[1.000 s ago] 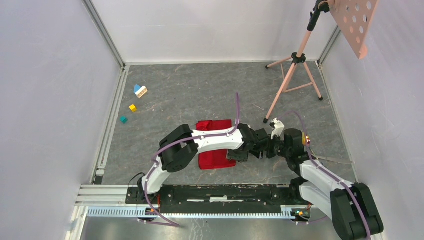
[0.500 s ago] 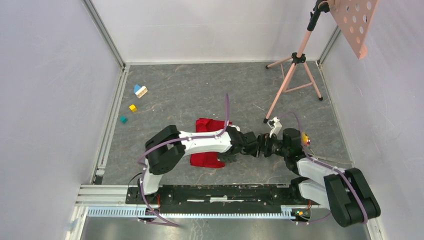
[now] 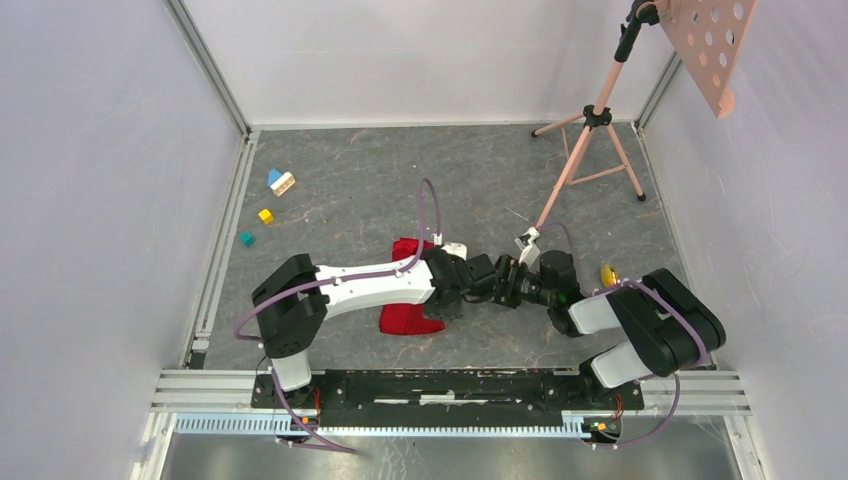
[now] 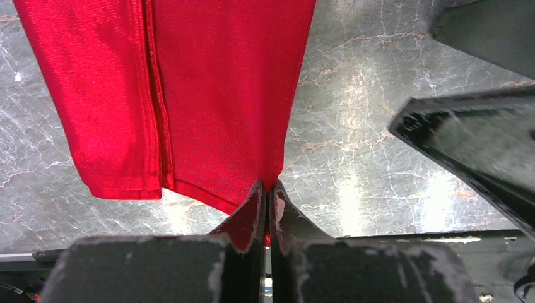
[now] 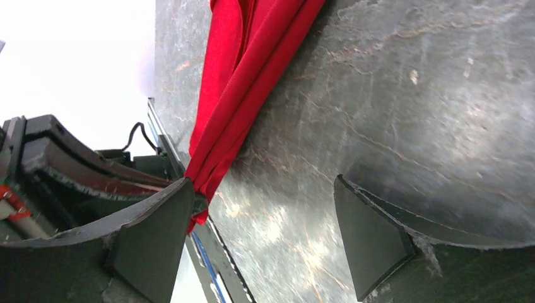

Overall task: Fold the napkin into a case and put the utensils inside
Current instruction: Pick up the 2/3-rectangle-folded napkin from the center of the board, then pass from the left arm to the right

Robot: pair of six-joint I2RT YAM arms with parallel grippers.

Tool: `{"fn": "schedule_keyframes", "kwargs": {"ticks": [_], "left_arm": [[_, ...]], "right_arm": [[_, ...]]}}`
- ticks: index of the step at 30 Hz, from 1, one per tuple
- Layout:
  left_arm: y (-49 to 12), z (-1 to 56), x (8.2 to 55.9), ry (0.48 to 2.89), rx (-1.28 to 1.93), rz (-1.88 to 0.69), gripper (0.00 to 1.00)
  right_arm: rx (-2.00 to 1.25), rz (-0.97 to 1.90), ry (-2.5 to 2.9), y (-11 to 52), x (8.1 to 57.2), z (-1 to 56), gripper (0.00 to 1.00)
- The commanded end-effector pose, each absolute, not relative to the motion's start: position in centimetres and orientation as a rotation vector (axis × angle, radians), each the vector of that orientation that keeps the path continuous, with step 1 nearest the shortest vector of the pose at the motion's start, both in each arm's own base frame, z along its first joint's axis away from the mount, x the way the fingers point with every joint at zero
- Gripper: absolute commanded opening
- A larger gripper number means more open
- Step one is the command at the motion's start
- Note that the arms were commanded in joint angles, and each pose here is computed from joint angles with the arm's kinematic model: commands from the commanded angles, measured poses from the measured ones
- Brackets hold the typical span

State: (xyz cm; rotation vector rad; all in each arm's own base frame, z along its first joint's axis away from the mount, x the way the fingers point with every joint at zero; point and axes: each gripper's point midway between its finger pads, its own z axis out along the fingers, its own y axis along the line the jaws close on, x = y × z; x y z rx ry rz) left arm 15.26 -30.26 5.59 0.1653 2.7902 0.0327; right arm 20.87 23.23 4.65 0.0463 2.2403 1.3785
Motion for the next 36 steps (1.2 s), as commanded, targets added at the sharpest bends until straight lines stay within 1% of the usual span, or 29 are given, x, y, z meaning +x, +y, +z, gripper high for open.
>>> {"fn": "schedule_keyframes", "kwargs": {"ticks": [1, 7, 12, 17, 24, 31, 33, 34, 35, 36], "left_arm": [[-29.9, 7.9, 16.0, 2.756, 0.155, -0.06, 0.02], [-28.7, 8.4, 16.1, 2.755, 0.134, -0.078, 0.02], [-28.8, 8.9, 16.3, 2.752, 0.137, -0.097, 0.02], [-28.9, 9.0, 16.2, 2.752, 0.145, -0.11, 0.02], [-28.8, 9.2, 16.2, 2.749, 0.15, -0.132, 0.02], [-29.5, 9.0, 16.1, 2.759, 0.161, -0.186, 0.02], [-29.9, 8.9, 16.0, 2.765, 0.16, -0.225, 0.02], [-30.1, 8.9, 16.0, 2.769, 0.158, -0.24, 0.03], [-30.4, 8.9, 16.0, 2.769, 0.158, -0.266, 0.06], [-30.6, 9.1, 16.0, 2.765, 0.158, -0.291, 0.12]], "right_arm": [[0.09, 1.452, 2.156, 25.6, 23.1, 7.0, 0.87], [0.129, 1.504, 2.118, 26.9, 24.1, 7.6, 0.87], [0.147, 1.486, 2.118, 28.2, 25.6, 7.3, 0.86], [0.185, 1.511, 2.09, 29.4, 27.0, 7.4, 0.76], [0.214, 1.506, 2.109, 30.0, 27.3, 6.2, 0.67], [0.215, 1.522, 2.098, 30.5, 27.5, 5.9, 0.47], [0.207, 1.52, 2.093, 30.5, 27.5, 5.8, 0.39], [0.2, 1.519, 2.088, 30.5, 27.5, 5.8, 0.33], [0.189, 1.519, 2.083, 30.6, 27.5, 5.8, 0.28], [0.175, 1.513, 2.082, 30.6, 27.6, 5.7, 0.23]]}}
